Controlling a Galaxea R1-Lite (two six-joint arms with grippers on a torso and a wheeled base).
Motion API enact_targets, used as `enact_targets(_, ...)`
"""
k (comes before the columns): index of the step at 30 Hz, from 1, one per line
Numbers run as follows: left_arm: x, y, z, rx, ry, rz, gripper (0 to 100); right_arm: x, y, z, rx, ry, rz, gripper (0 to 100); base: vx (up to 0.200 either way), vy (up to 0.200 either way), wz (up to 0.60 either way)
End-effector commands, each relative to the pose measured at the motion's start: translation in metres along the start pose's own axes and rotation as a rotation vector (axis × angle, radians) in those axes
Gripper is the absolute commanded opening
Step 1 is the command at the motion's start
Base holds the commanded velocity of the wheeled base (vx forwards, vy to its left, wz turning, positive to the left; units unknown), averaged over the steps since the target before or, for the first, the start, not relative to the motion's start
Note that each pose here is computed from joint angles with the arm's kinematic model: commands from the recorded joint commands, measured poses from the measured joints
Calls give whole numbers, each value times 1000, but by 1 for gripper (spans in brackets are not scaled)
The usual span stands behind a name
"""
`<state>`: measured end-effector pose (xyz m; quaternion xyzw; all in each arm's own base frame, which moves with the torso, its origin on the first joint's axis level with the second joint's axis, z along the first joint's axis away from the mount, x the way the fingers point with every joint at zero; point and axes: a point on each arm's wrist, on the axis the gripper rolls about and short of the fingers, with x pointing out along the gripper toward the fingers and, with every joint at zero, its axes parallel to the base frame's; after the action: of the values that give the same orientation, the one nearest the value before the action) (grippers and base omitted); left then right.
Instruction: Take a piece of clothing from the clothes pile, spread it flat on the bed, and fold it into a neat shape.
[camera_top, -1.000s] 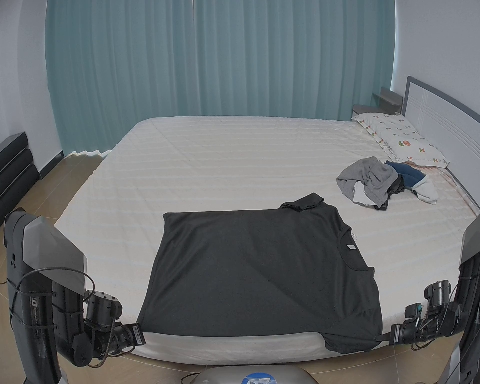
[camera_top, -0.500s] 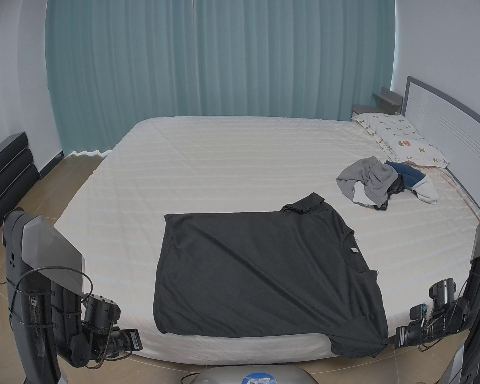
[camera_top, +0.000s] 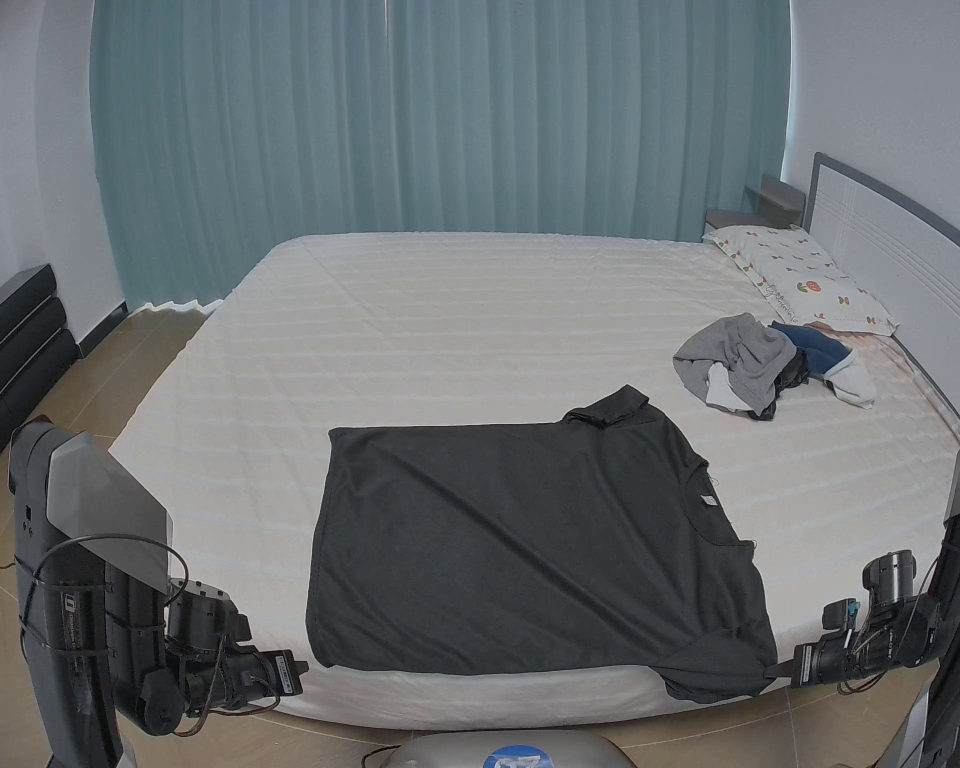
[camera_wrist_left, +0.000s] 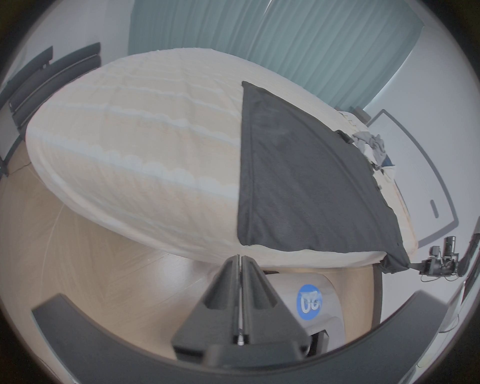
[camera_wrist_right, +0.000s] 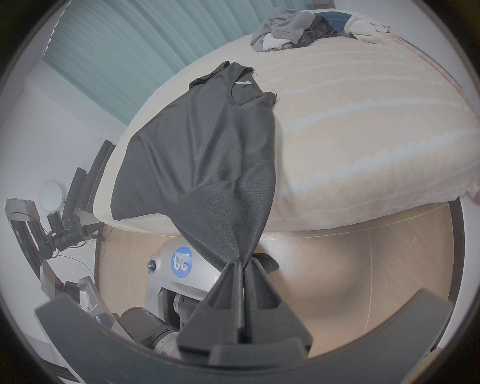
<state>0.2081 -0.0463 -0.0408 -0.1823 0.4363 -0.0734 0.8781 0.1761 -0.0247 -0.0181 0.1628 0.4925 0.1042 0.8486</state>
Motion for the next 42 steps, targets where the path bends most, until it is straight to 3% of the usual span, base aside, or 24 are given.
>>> enact_targets(1,8,-1,-3,17,-1,-15,100,-2,0,-2,2,-7,4,0,0,0,0)
enact_targets(6,22,-4,-13,90,29,-20,100,-1,0,0,-6,-26,10,0,0,0,0)
enact_targets(12,33,-14,-8,139,-4,-60,100,0,0,4,14,-61,40,0,0,0,0)
enact_targets(25,42,-10,-7,195,-11,-52,100,-1,1,5,25,-66,57,0,0,0,0)
enact_targets(40,50,-11,-2,199,-37,-61,100,-1,1,5,25,-70,56,0,0,0,0)
enact_targets(41,50,-11,-3,197,-34,-60,0,-1,1,5,24,-70,56,0,0,0,0)
enact_targets(42,49,-11,-3,197,-31,-58,0,-1,1,5,24,-70,56,0,0,0,0)
